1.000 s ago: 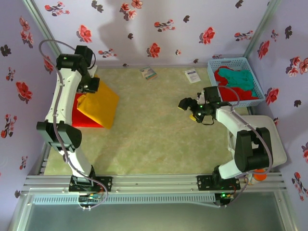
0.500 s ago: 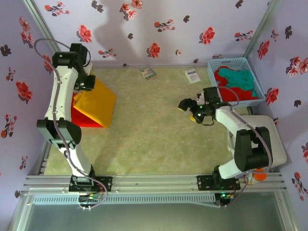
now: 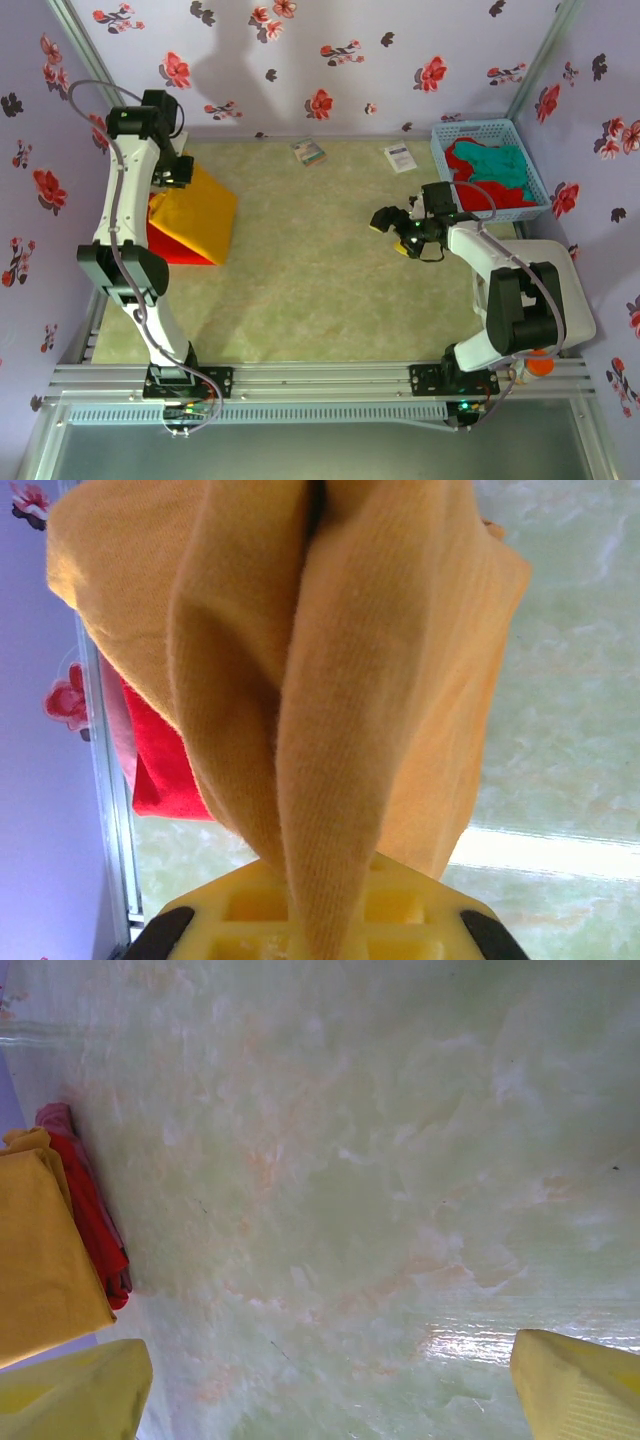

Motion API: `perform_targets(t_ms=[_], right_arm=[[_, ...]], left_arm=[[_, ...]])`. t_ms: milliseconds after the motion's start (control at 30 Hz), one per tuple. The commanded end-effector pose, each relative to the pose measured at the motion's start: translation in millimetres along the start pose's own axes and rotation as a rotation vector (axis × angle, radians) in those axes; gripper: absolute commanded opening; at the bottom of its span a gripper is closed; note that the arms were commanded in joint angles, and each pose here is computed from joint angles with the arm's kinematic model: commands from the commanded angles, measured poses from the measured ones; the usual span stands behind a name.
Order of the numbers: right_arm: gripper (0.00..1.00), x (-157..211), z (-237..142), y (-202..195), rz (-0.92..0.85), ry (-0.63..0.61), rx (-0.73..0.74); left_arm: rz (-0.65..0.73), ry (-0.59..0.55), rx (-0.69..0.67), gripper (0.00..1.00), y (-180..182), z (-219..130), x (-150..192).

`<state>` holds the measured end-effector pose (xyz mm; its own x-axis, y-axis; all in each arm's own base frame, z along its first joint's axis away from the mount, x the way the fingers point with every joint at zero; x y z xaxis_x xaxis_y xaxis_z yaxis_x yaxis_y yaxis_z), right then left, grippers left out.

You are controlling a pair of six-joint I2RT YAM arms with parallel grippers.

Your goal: Fold and stack the t-shirts

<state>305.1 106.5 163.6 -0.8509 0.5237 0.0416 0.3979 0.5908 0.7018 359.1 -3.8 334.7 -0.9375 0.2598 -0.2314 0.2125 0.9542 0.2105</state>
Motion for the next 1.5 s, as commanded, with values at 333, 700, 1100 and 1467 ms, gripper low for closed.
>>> perform_targets(t_ms=[333,700,1100,1467], right_arm=[[0.99,0.3,-12.3,2.1,-0.034,-0.047,0.041],[0.99,-0.6,-7.3,-0.6,-0.013,-0.044,0.039],[0.99,3.2,-3.5,-3.0,-0.014,-0.021,0.034],[0.99,6.5,-0.4,-7.8,-0.016,-0.003,0.028]], left_arm=[[-0.051,0.038,-0.123,0.0,32.4,35.6,5.9],[-0.1,0.089,-0.182,0.0,60.1,61.5,8.5],[-0.143,0.161,-0.218,0.0,73.4,88.6,17.2],[-0.223,0.233,-0.307,0.05,94.1,112.1,26.8]])
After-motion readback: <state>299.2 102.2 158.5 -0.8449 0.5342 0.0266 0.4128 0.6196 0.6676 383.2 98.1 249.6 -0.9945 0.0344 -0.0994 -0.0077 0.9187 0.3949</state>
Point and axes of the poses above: each hand's point on the last joint's axis, 136 mm out from that joint toward the fingers, its own z axis out along the fingers, its own y axis along the line the jaws close on, x = y × z, the point moved 8 cm from there along -z, back along the fingers, and after that the axes turned 12 degrees about z, right-handed, at the moved point
